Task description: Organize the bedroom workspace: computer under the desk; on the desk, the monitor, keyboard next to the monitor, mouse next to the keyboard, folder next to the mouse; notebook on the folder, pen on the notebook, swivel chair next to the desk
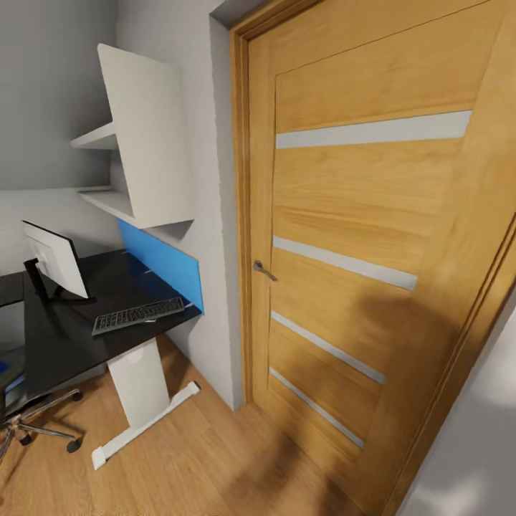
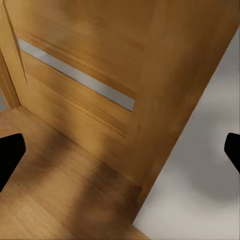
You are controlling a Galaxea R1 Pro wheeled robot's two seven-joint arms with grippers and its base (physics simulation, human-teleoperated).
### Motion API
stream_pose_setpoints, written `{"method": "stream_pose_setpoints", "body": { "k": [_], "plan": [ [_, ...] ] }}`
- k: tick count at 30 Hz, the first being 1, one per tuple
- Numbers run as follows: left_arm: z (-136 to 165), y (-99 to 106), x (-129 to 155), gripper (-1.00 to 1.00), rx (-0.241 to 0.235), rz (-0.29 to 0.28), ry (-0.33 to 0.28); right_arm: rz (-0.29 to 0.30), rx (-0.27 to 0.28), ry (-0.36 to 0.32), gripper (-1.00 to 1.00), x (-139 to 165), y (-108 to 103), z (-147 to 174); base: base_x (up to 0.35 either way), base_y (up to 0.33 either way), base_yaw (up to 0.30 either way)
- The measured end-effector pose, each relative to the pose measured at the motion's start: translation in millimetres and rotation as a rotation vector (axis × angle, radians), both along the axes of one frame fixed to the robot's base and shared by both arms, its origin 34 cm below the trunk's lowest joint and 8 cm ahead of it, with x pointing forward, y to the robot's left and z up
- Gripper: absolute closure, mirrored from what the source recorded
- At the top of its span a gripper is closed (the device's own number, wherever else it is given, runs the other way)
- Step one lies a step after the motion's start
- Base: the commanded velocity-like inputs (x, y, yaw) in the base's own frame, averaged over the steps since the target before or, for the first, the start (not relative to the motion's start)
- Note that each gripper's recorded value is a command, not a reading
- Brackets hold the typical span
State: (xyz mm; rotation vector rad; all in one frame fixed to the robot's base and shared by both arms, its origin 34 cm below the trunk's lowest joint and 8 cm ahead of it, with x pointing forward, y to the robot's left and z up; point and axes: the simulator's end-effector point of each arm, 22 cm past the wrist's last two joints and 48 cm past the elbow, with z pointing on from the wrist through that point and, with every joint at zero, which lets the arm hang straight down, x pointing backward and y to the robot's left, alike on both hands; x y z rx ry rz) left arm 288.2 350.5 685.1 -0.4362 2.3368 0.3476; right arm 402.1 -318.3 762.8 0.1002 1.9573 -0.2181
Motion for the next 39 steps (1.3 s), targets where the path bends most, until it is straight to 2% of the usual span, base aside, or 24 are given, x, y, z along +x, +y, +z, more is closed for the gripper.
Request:
{"method": "stream_pose_setpoints", "body": {
  "k": [18, 30, 39],
  "plan": [
    [0.5, 1.9, 0.2, -1.00, 0.002, -0.001, -0.002, -0.001, 0.000, 0.001, -1.00, -0.5, -0.3, -0.2, 0.006, 0.006, 0.292],
    [0.6, 2.0, 0.2, -1.00, 0.002, -0.001, -0.002, -0.002, 0.000, 0.001, -1.00, -0.7, -0.5, -0.3, 0.174, 0.155, 0.292],
    [-0.3, 1.9, -0.9, -1.00, 0.002, -0.002, 0.002, -0.002, 0.001, 0.004, -1.00, -0.8, 0.2, -0.9, 0.033, 0.029, 0.292]
  ]
}}
